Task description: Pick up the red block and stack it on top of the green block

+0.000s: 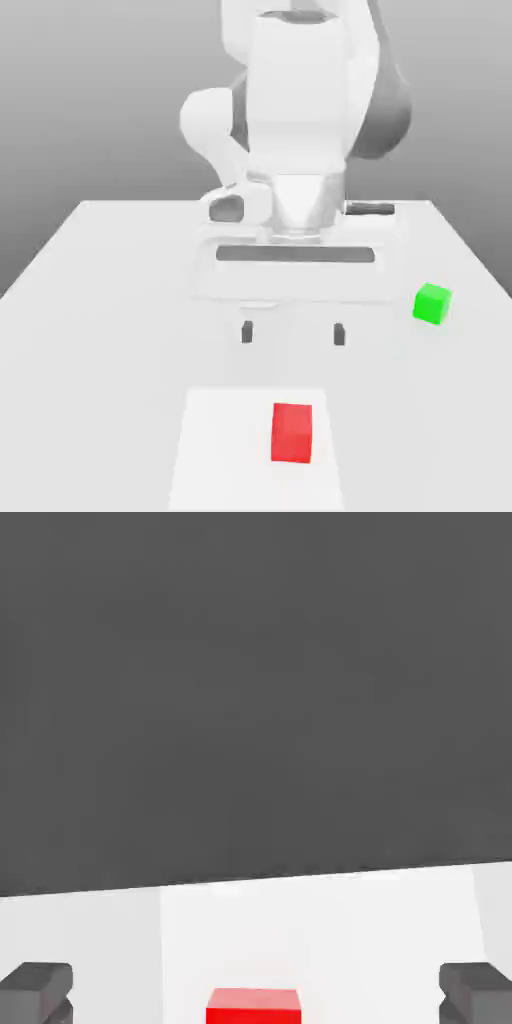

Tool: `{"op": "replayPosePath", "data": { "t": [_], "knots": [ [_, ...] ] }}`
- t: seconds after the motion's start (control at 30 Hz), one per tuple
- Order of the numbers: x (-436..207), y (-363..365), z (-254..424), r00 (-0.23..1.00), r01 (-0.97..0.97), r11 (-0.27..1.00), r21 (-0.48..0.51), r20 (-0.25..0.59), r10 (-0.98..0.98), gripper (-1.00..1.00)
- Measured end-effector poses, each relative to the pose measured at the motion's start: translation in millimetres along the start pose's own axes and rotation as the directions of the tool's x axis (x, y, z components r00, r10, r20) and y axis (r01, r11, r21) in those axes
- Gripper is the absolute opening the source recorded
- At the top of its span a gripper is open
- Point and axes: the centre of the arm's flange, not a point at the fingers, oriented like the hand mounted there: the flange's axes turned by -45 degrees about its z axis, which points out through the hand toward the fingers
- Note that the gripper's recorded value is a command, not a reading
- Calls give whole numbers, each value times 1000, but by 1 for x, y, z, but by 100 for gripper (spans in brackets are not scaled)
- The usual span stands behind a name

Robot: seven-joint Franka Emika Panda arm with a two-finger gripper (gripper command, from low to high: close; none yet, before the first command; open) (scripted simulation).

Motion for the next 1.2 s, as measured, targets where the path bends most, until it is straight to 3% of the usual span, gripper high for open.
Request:
{"op": "replayPosePath", "data": {
  "t": [0.1, 0.27, 0.3, 0.53, 0.7, 0.83, 1.0, 1.2],
  "knots": [
    [-26, -1, 52, 996, -8, 1000, -10, 88, 9, 0],
    [-38, 0, 110, 994, -12, 1000, -13, 109, 13, 0],
    [-40, 0, 120, 994, -11, 1000, -12, 110, 13, -100],
    [-40, 0, 122, 994, -11, 1000, -12, 109, 13, -100],
    [-34, -1, 76, 994, -12, 1000, -13, 109, 14, -100],
    [-58, -64, 53, 970, 215, 976, 24, 109, -217, -100],
    [-116, -147, 35, 821, 559, 826, 76, 93, -564, -100],
    [-196, -209, 17, 519, 846, 522, 112, 58, -853, -100]
  ]
}}
